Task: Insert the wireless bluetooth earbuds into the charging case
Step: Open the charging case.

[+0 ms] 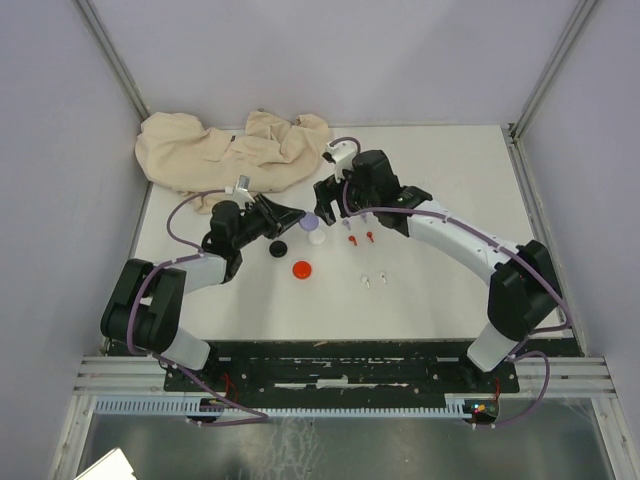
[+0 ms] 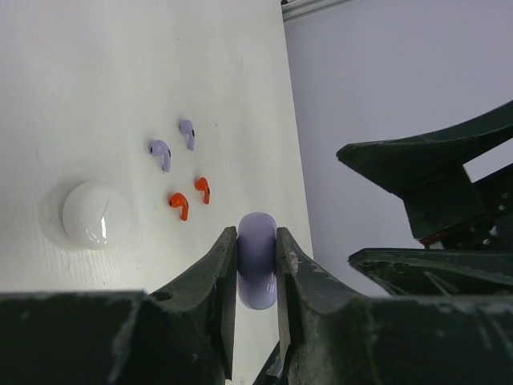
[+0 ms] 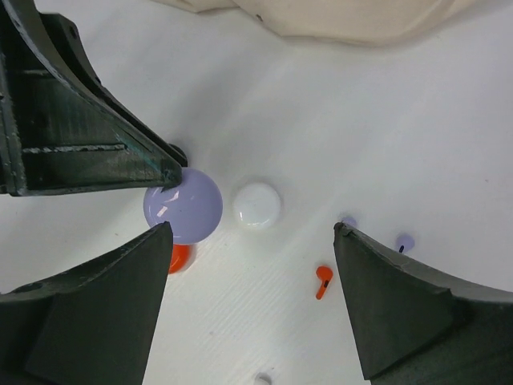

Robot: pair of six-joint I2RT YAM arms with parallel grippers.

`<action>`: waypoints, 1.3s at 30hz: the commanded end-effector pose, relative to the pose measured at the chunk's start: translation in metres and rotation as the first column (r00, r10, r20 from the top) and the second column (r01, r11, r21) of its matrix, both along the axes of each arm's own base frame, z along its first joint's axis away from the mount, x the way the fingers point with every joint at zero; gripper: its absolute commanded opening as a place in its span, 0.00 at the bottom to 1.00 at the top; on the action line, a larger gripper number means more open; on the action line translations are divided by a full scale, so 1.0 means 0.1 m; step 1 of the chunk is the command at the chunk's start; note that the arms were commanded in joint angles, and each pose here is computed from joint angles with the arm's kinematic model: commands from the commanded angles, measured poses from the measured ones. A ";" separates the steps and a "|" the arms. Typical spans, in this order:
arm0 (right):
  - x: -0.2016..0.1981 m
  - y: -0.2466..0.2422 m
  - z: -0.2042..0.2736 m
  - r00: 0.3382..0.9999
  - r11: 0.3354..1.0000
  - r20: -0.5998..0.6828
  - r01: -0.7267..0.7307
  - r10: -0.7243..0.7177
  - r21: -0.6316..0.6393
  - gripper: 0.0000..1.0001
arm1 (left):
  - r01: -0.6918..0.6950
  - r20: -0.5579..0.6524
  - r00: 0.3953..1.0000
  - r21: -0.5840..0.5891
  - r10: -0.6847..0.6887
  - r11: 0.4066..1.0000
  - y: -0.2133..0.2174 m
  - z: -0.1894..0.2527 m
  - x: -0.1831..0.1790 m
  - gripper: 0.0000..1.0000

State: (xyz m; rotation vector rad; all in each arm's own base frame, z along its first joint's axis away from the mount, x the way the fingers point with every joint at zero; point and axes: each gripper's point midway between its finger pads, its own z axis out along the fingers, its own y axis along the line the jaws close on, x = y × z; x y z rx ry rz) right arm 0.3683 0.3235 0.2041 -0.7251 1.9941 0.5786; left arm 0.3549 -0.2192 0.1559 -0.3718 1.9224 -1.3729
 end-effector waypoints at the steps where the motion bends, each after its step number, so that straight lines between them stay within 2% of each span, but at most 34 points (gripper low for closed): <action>1: 0.02 -0.01 -0.09 0.999 1.000 -0.027 0.016 -0.017 -0.022 0.90 | 0.014 0.080 0.997 -0.064 -0.009 0.998 -0.06 0.34 0.09 0.03; 14: 0.02 0.08 -0.51 0.994 1.000 -0.107 0.008 -0.010 -0.027 0.90 | 0.016 0.091 0.996 -0.109 -0.006 0.994 -0.07 0.46 0.08 0.03; 33: 0.13 0.10 -0.58 0.995 0.999 -0.087 0.048 -0.050 -0.019 0.90 | 0.019 0.070 0.997 -0.171 -0.007 0.985 -0.08 0.47 0.06 0.03; 39: 0.16 -0.26 -0.58 0.983 0.978 -0.067 0.163 -0.173 -0.128 0.89 | -0.084 0.031 0.995 -0.167 0.091 0.982 0.11 0.42 0.16 0.03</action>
